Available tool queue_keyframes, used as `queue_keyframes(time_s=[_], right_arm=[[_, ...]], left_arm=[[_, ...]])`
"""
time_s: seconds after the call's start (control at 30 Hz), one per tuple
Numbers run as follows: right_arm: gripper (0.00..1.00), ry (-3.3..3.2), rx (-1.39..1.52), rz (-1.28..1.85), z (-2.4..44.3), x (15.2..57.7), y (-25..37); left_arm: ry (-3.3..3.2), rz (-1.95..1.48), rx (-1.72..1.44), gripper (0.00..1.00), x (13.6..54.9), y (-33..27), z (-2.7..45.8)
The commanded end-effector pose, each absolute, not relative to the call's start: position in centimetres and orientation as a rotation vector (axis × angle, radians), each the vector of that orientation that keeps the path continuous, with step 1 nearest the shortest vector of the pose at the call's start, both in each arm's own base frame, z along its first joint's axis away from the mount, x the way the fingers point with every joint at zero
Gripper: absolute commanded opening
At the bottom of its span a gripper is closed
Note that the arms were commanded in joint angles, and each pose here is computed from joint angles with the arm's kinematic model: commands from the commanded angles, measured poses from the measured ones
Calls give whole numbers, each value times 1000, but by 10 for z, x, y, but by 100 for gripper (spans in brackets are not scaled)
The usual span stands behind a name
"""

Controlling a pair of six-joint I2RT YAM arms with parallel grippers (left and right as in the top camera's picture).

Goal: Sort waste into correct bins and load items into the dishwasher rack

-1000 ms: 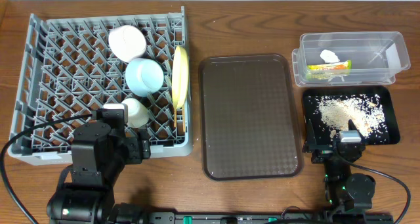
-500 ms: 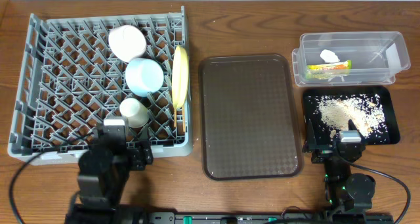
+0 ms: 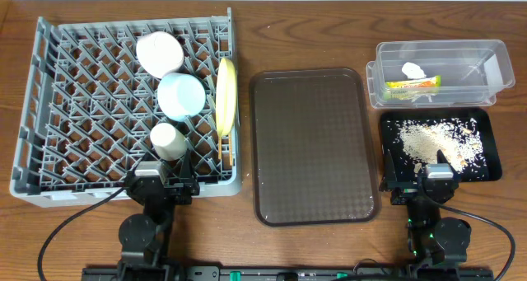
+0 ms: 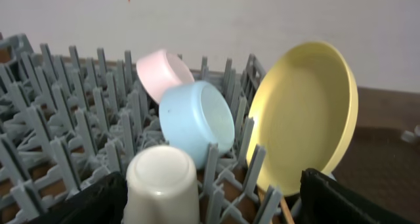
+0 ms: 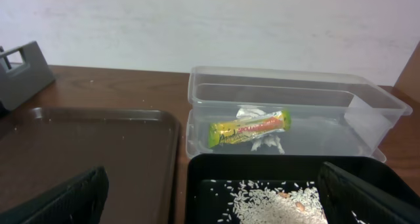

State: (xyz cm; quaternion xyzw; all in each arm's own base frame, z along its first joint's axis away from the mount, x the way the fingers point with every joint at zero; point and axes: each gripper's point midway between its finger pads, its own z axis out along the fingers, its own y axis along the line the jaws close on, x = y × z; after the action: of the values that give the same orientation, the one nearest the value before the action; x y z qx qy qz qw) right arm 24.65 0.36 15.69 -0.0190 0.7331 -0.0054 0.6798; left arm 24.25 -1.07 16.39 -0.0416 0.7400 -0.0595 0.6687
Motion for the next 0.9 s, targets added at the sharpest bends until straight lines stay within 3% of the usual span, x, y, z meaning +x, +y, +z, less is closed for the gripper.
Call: queue_keyframes(time_s=[0.0, 0.13, 0.87], right_arm=[[99, 1645, -44, -22, 157, 246, 2], [99, 1645, -44, -22, 157, 246, 2], [99, 1645, -44, -22, 157, 246, 2]], left_arm=[[1655, -109, -132, 86, 243, -3, 162], [1714, -131, -168, 86, 244, -3, 138], [1721, -138, -165, 86, 244, -5, 136]])
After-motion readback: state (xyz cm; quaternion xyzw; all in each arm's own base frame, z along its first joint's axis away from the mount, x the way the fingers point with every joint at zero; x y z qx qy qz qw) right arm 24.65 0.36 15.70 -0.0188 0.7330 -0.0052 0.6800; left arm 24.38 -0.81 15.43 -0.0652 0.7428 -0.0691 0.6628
